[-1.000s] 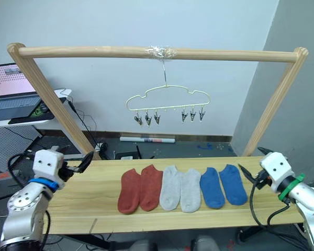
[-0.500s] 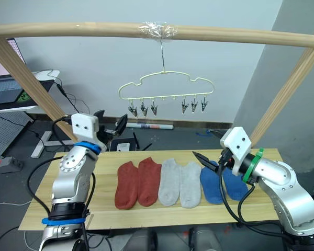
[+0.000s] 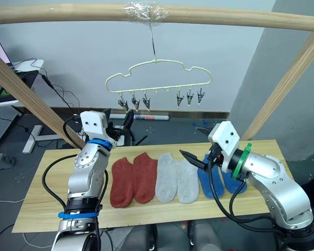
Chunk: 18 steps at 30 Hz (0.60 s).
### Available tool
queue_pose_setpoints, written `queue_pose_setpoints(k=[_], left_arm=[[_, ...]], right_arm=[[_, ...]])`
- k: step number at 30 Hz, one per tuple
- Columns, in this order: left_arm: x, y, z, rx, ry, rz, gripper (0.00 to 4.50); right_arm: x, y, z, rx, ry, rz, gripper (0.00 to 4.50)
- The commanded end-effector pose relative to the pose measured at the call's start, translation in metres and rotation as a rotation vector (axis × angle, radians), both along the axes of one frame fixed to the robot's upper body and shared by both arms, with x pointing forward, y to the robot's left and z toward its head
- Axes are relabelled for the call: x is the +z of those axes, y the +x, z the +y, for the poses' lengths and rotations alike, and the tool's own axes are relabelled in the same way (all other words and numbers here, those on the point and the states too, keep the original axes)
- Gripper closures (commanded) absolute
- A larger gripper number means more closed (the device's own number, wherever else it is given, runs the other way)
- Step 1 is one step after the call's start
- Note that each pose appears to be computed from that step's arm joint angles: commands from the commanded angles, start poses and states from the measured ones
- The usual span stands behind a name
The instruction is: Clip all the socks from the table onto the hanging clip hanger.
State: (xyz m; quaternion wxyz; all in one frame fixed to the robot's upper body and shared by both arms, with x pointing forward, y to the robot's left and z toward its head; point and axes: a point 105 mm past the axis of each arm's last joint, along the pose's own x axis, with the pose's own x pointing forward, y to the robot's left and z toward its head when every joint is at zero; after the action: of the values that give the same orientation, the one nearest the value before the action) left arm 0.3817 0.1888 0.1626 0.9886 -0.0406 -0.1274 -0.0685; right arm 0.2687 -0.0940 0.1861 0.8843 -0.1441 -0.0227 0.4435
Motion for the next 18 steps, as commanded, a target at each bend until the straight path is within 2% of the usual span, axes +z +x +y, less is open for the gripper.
queue_pose_setpoints(k=[1, 4, 18], left_arm=[[0.015, 0.0, 0.005, 0.035, 0.003, -0.065, 0.41], [0.016, 0.003, 0.002, 0.028, 0.007, -0.069, 1.14], [0.024, 0.011, -0.008, 0.0, 0.002, -0.089, 1.14]], right_arm=[[0.014, -0.005, 0.005, 0.034, 0.011, -0.048, 0.0], [0.016, -0.006, 0.006, 0.043, 0.013, -0.051, 0.0], [0.033, -0.003, 0.022, 0.1, 0.042, -0.083, 0.0]])
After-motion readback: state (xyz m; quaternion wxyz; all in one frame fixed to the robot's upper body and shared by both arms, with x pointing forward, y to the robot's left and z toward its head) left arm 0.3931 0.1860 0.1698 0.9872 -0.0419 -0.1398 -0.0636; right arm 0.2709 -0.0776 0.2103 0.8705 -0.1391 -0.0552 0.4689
